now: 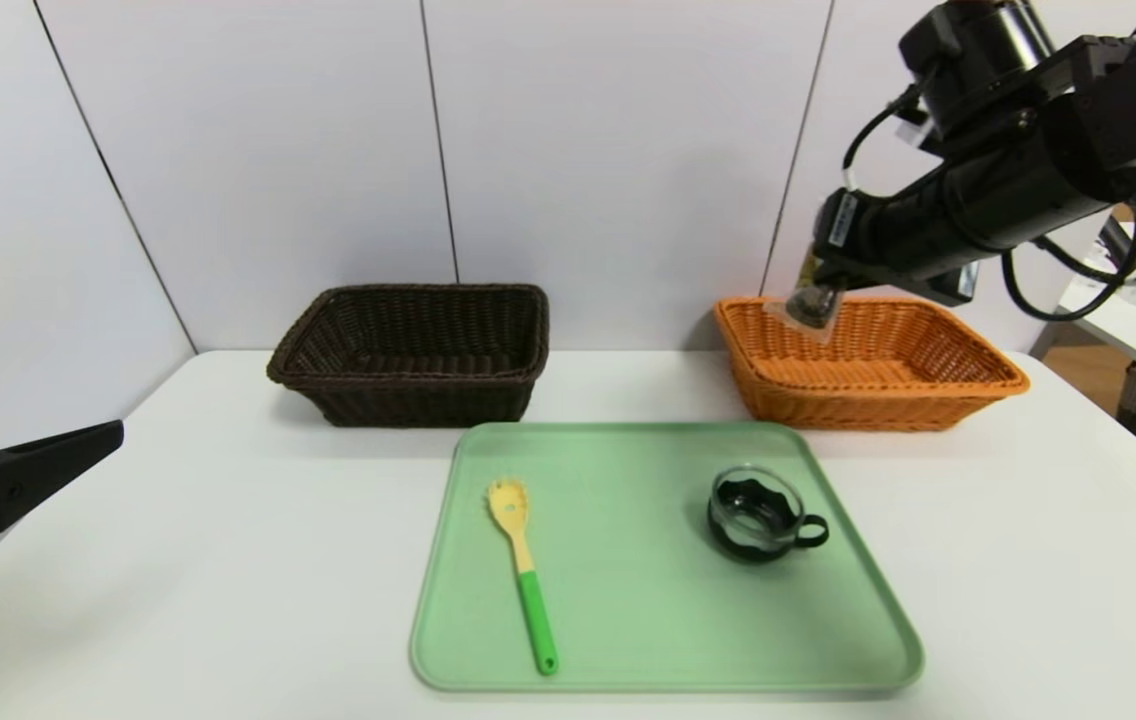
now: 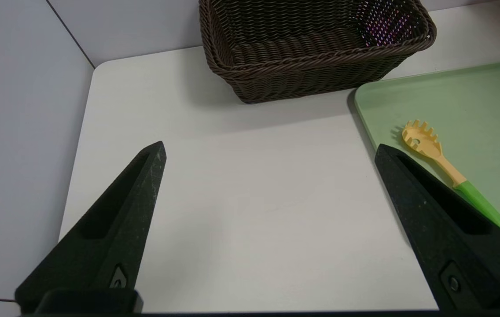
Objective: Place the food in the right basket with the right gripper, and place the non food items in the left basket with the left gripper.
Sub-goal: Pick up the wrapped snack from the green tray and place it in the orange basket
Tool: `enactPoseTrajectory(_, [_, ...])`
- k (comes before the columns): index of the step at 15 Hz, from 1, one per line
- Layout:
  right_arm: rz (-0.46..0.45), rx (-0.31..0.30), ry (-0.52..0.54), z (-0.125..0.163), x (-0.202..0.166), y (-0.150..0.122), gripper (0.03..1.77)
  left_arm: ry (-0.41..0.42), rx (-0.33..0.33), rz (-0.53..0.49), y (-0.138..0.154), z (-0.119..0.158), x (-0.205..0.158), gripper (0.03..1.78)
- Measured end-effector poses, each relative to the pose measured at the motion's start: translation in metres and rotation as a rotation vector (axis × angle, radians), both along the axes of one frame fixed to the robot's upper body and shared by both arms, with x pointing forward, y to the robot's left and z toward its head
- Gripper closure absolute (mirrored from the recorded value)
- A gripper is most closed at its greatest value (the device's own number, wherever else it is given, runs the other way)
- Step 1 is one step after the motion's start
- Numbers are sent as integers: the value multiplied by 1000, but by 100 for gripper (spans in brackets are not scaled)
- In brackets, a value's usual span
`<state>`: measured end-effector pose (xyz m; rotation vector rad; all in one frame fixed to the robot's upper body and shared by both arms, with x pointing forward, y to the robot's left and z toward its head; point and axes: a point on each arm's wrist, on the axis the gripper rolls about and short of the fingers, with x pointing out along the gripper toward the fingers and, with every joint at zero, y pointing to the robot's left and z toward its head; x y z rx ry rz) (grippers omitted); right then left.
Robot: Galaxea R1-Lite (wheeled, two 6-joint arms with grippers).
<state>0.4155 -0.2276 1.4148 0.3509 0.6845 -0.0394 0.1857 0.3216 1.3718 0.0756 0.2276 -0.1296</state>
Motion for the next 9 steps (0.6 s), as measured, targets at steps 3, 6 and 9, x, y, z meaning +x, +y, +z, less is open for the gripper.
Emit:
enactPoseTrajectory(3, [-45,-40,-27,-1,15,-32,161,1,1,-3,0,-1,0,12])
enactPoseTrajectory(6, [-92,22,-17,-15,38,-54,161,-1,0,-2,0,-1,-1,12])
enactPoseTrajectory(9, [-142,62,41,-38,59,-72,161,1,1,-1,0,-2,-2,12])
